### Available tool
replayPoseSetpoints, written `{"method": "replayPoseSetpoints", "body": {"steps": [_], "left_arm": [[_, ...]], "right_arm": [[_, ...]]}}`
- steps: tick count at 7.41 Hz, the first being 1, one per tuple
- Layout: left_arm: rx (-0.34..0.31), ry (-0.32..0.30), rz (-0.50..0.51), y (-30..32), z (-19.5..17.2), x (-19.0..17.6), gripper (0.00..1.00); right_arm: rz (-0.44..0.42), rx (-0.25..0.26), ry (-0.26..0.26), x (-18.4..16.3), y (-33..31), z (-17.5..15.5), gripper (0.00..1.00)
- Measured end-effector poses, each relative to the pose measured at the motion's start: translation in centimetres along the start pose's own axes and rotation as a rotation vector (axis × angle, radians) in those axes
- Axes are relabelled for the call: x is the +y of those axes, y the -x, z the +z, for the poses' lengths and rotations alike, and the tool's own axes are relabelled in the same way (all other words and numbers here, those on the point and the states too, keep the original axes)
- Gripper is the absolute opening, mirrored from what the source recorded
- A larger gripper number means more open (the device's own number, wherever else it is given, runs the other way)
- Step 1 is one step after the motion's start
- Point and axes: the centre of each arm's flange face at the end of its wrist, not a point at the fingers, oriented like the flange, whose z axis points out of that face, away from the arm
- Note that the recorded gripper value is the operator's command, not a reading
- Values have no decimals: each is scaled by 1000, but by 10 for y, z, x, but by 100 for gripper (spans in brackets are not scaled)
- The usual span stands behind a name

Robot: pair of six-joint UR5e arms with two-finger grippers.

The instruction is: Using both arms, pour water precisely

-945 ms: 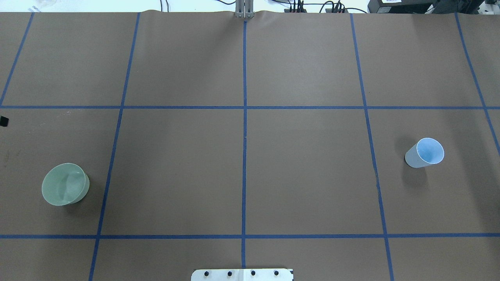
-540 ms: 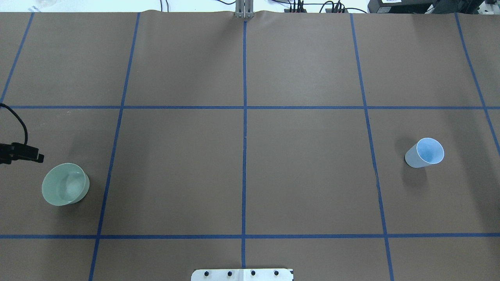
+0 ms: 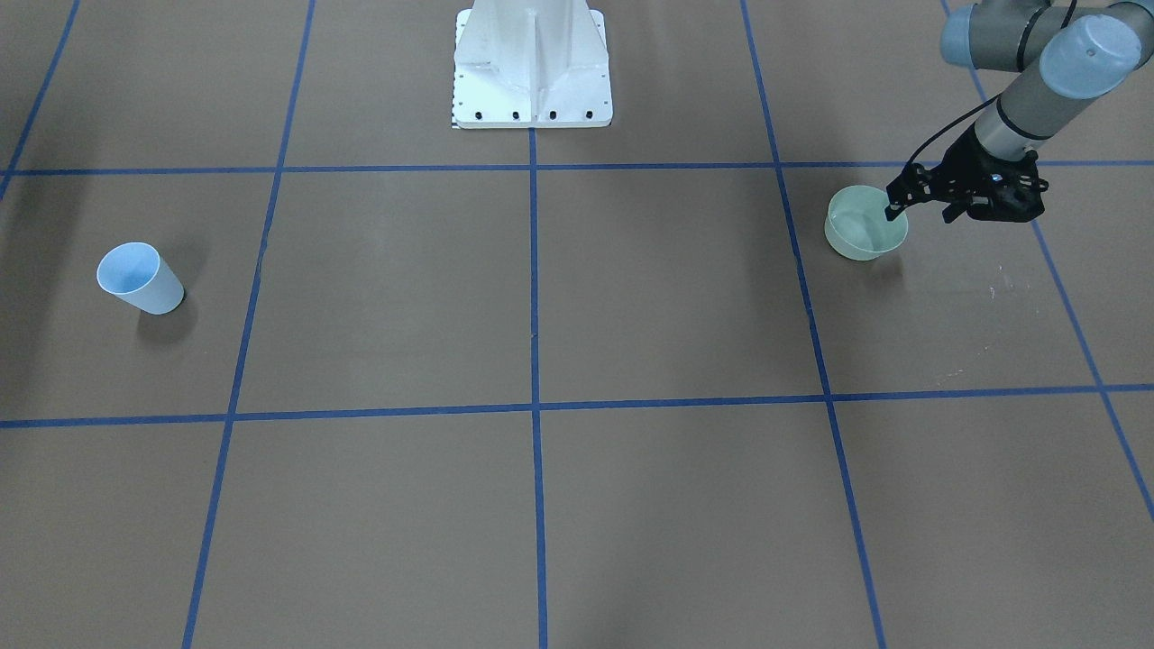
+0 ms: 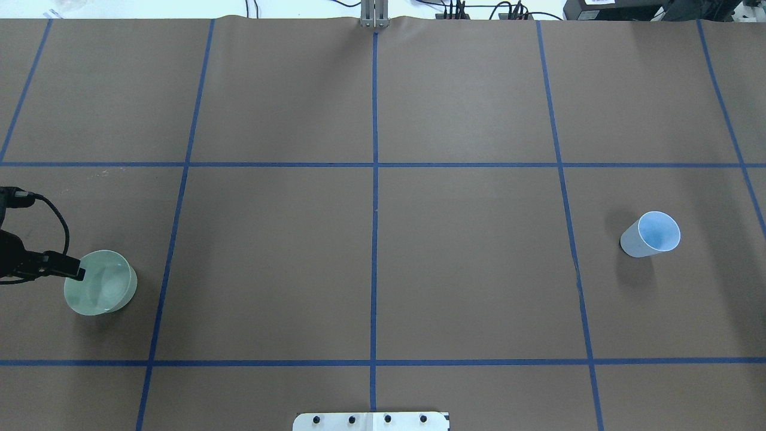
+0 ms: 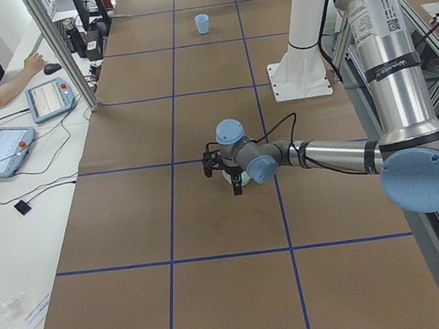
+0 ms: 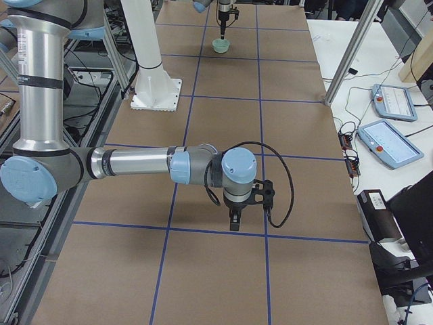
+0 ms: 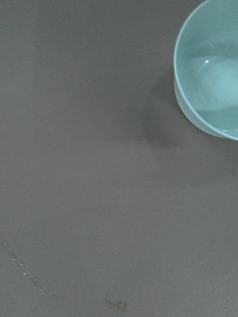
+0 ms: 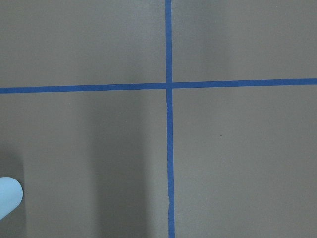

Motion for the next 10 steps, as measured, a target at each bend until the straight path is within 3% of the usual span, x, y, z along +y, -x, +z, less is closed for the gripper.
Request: {"method": "replayPoseSetpoints", "body": {"steps": [1,4,5,8,10], "left_arm": [[-3,11,4,-1,5,2,84],[-7,33,6,-6,16,6,10],[-8,39,-2,-8,19,7,0],[-6,45,-16,-15,21,6,0],[51,77,-30,-29,-5,5,0]], "right_arm": [[0,0,0,0,0,0,99],[0,2,0,0,0,0,99],[0,5,0,0,-1,0,99],[-2,13,-2,0,0,-1,99],[-5,13,-6,-1,2,-3,99]]}}
